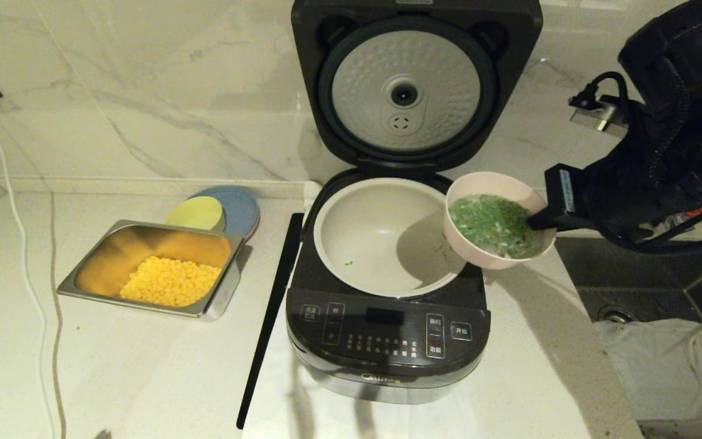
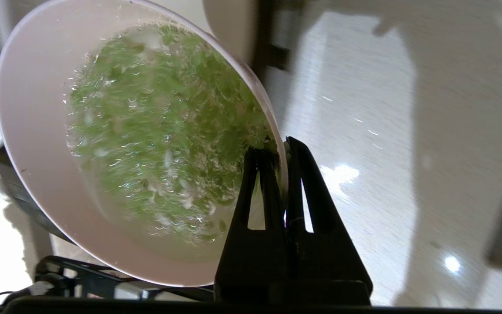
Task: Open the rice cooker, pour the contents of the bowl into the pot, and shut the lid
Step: Pour the water from the bowl into the rice cooker
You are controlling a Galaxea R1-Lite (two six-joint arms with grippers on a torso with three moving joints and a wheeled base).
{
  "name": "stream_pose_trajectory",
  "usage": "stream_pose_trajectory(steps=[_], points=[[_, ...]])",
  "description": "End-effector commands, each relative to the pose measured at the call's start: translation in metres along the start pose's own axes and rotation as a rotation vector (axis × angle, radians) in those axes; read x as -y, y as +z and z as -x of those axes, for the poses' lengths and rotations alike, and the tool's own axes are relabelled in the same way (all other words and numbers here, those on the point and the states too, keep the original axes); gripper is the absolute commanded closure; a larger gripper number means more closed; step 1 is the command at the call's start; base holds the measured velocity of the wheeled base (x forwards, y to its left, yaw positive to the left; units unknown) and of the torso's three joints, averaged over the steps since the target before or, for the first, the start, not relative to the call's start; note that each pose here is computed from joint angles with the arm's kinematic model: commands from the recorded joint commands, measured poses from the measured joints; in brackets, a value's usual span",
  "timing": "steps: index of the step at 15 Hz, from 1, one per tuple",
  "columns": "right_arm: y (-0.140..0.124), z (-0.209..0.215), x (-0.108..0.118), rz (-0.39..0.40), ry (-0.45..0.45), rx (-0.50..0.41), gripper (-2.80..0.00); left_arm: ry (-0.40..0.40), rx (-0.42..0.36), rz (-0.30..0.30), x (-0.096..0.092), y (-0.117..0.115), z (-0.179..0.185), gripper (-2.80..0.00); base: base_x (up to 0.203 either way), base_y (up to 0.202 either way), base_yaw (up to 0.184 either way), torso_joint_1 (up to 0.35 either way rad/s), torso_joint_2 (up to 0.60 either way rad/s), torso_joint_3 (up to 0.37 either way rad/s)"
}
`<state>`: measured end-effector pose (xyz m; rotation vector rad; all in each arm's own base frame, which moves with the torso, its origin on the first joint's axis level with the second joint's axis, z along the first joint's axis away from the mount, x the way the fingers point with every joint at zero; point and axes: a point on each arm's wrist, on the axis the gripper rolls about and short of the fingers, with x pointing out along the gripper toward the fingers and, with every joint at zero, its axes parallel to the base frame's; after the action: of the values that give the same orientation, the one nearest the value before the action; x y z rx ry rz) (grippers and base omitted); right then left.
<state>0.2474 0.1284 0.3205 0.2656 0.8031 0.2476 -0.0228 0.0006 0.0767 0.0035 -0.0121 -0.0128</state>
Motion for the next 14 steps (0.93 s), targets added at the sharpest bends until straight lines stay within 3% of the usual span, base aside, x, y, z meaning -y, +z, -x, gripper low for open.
stream_pose_trajectory(steps=[1,6,14], points=[[0.001,-0.028,-0.021,0.015,0.016,-0.043,0.0,0.001,-0.007,-0.001,0.0,-0.003,-0.001,0.0,0.0,0.0,0.0,0.0,0.0,0.0],[-0.001,-0.059,-0.054,0.033,0.039,-0.023,0.0,0.001,-0.007,0.0,0.0,-0.003,-0.001,0.0,0.0,0.0,0.0,0.0,0.0,0.0],[-0.005,-0.084,-0.071,0.051,0.037,0.027,0.0,0.001,-0.007,0.0,0.0,-0.003,-0.001,0.0,0.0,0.0,0.0,0.0,0.0,0.0]])
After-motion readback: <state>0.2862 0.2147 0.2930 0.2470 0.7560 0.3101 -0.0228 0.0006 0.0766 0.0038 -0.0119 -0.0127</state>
